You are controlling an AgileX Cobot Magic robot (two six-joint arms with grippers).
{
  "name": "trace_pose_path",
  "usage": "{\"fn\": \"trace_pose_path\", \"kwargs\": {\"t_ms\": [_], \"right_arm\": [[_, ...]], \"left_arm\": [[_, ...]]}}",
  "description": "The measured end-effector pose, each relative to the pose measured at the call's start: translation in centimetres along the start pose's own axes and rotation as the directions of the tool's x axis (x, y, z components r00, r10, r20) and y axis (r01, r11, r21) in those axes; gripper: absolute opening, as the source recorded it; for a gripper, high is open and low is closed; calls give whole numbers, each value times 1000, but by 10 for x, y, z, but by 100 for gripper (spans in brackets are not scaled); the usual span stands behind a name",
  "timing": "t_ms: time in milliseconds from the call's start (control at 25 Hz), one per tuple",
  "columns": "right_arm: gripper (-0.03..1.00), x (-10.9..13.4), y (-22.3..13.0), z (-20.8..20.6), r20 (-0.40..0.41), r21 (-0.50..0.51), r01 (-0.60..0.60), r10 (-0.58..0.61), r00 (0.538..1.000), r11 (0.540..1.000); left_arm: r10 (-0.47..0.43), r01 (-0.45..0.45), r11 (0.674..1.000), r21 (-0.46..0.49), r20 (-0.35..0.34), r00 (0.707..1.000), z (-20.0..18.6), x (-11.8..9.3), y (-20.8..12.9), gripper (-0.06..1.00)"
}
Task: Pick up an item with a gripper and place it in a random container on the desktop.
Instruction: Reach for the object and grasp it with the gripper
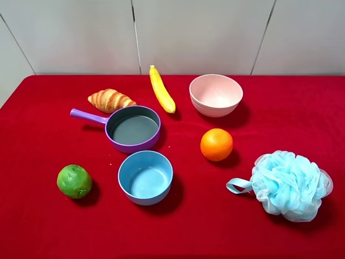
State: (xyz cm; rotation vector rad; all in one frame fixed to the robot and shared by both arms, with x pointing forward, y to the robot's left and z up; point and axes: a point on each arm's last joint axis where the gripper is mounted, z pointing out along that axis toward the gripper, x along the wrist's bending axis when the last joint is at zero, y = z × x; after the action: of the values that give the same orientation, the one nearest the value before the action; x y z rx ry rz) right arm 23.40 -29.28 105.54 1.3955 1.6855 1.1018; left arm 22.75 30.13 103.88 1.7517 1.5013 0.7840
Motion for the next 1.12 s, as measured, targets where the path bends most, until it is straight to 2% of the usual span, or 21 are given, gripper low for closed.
{"fn": "trace_pose_path", "kwargs": {"t_ms": [1120], "right_arm": [[69,0,0,0,0,0,0,0,1000,1000]], "left_arm": [[0,0,1000,0,0,1000,0,0,0,99]]}}
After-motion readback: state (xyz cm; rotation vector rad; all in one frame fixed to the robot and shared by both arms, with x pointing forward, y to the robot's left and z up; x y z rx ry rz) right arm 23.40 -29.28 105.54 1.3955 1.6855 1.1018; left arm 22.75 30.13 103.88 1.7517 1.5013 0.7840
